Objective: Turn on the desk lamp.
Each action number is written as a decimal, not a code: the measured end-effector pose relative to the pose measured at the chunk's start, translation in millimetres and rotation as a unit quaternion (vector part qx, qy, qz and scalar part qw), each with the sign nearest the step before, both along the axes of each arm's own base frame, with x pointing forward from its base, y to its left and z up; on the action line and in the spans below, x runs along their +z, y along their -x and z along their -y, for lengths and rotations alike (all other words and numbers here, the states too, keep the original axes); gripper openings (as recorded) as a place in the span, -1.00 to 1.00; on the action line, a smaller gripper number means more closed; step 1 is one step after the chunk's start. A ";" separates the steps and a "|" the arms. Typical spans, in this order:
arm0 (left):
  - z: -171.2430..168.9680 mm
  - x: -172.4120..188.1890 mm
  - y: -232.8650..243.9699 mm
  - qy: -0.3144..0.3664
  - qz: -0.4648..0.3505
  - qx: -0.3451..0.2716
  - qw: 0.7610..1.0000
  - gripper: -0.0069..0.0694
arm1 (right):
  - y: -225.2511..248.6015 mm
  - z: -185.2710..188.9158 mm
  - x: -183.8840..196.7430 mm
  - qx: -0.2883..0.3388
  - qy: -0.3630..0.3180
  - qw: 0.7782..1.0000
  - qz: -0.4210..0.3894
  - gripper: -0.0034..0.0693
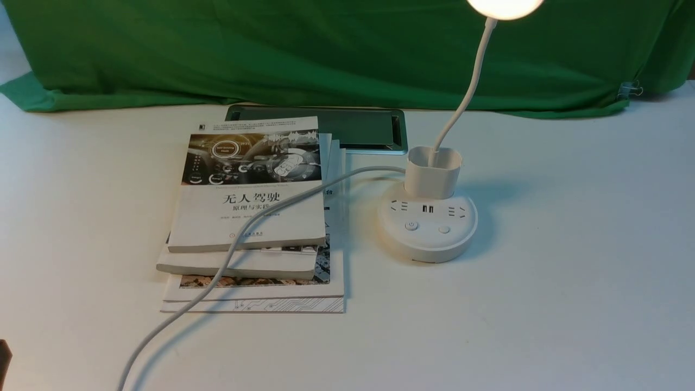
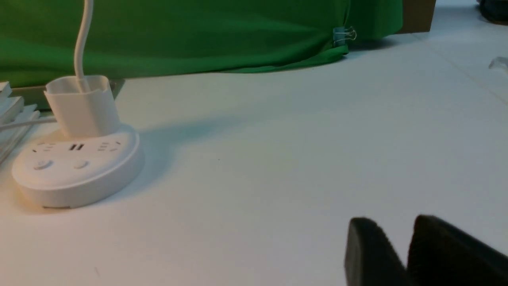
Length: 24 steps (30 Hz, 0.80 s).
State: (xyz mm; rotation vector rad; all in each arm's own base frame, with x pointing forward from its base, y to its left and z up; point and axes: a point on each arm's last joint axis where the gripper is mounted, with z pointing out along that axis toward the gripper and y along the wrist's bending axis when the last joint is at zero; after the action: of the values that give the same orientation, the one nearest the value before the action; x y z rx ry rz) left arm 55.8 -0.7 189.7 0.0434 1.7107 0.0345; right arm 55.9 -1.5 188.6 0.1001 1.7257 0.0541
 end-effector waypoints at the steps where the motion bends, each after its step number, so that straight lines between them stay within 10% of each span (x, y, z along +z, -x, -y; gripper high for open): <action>1: 0.0 0.0 0.0 0.000 0.000 0.000 1.000 -0.76 | 0.0 0.0 0.0 0.000 0.000 1.000 0.000 -0.30; 24: 0.0 0.0 0.0 0.000 0.000 0.000 1.000 -0.76 | 0.0 0.0 0.0 0.000 -0.001 1.000 0.000 -0.25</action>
State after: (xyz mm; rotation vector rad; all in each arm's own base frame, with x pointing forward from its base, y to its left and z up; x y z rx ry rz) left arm 55.8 -0.7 189.7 0.0434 1.7107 0.0345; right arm 55.9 -1.5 188.6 0.1011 1.7256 0.0549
